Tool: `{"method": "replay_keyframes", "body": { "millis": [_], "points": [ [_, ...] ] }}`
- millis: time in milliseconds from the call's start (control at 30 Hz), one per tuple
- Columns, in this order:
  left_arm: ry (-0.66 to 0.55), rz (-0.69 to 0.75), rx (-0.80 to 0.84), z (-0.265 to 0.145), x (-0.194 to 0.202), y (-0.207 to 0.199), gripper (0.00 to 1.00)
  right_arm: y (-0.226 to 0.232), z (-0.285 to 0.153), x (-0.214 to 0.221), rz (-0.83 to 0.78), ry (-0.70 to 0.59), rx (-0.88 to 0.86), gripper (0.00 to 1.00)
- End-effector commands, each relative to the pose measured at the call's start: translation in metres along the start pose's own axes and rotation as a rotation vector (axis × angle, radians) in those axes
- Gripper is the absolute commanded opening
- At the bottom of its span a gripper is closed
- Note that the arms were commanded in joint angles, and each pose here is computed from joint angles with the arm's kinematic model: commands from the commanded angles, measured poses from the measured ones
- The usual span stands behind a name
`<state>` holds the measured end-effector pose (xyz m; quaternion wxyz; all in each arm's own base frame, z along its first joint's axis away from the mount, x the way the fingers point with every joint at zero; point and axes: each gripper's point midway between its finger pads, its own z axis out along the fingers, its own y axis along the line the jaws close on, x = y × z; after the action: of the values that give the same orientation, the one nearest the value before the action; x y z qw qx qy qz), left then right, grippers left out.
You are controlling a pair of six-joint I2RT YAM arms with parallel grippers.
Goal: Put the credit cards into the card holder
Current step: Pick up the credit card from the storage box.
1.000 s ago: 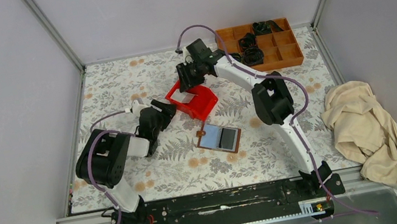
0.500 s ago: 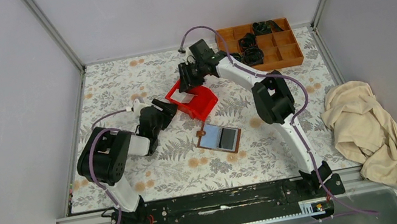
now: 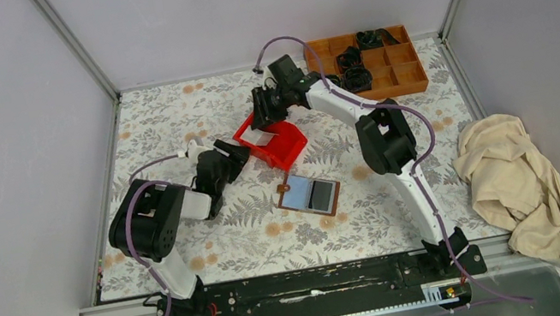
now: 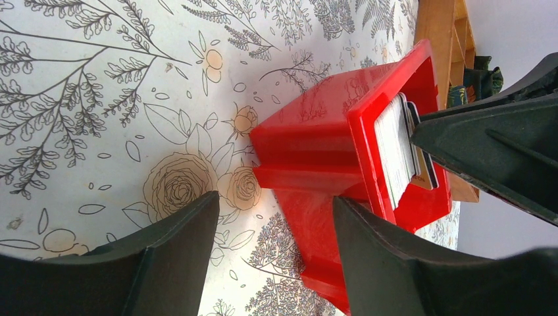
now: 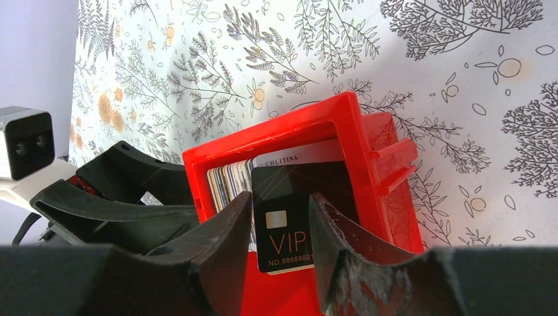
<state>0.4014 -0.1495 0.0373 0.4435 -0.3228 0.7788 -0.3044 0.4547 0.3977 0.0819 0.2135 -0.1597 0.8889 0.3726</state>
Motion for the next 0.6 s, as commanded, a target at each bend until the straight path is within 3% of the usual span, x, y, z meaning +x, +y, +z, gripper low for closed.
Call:
{"method": "replay_keyframes", "body": {
  "millis": [0, 567],
  "points": [
    [-0.039, -0.016, 0.054, 0.005, -0.014, -0.016, 0.70, 0.050, -0.031, -0.017, -0.024, -0.033, -0.113, 0.45],
    [-0.038, -0.031, 0.064, 0.003, -0.014, -0.019, 0.70, 0.053, -0.045, -0.020, -0.087, -0.068, -0.021, 0.31]
  ]
}}
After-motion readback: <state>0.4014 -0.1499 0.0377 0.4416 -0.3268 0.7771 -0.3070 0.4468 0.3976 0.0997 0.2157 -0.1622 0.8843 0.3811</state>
